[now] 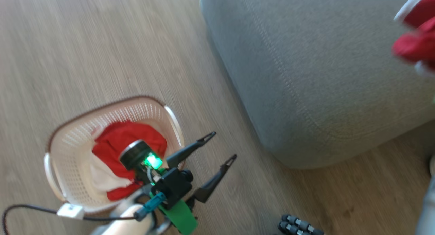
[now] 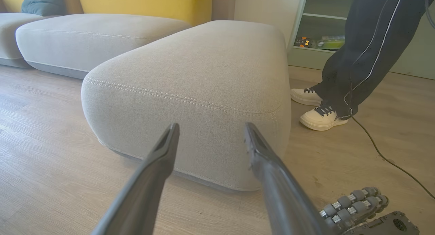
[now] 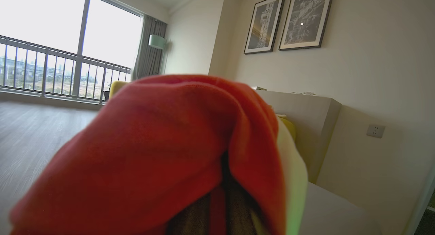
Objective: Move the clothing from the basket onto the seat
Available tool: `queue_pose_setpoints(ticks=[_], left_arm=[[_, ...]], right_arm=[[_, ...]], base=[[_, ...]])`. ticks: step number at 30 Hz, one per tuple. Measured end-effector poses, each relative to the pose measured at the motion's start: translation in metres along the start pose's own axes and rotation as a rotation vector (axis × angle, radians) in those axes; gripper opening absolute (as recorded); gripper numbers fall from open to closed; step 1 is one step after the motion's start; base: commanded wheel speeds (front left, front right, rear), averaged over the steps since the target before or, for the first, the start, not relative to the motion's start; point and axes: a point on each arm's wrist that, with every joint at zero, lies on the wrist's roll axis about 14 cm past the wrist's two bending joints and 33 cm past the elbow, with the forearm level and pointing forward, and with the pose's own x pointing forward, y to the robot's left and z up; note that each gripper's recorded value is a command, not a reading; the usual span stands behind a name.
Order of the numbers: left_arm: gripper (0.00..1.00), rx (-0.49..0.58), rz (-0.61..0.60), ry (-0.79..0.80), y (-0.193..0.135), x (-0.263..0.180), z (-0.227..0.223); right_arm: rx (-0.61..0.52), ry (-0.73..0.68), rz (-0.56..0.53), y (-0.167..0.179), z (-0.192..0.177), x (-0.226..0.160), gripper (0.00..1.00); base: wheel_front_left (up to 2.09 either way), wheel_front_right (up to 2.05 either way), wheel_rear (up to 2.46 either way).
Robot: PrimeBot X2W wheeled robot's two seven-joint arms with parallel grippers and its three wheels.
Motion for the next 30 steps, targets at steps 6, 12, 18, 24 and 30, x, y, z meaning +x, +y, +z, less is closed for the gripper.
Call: queue_pose_setpoints(ticks=[6,12,18,24,30], left_arm=[[1.00,0.002,-0.027,0.053,0.026,-0.010,-0.033],[1.00,0.058,-0.088,0.112,0.044,-0.022,-0.072],[1.00,0.004,-0.064,0.118,0.050,-0.028,-0.084],[1.00,-0.016,-0.030,0.138,0.060,-0.040,-0.096],[1.00,-0.024,0.017,0.163,0.074,-0.051,-0.107]], right_arm=[[-0.016,-0.038,-0.025,0.017,-0.008,0.049,0.00],[-0.011,0.026,-0.029,0.044,-0.052,0.092,0.00],[-0.026,0.090,-0.053,0.048,-0.085,0.119,0.00],[-0.049,0.224,-0.113,0.041,-0.139,0.128,0.00],[-0.035,0.375,-0.077,0.070,-0.193,0.120,0.00]], base=[[0.00,0.00,0.00],[0.00,0.00,0.00],[0.00,0.00,0.00],[0.00,0.00,0.00],[0.00,0.00,0.00]])
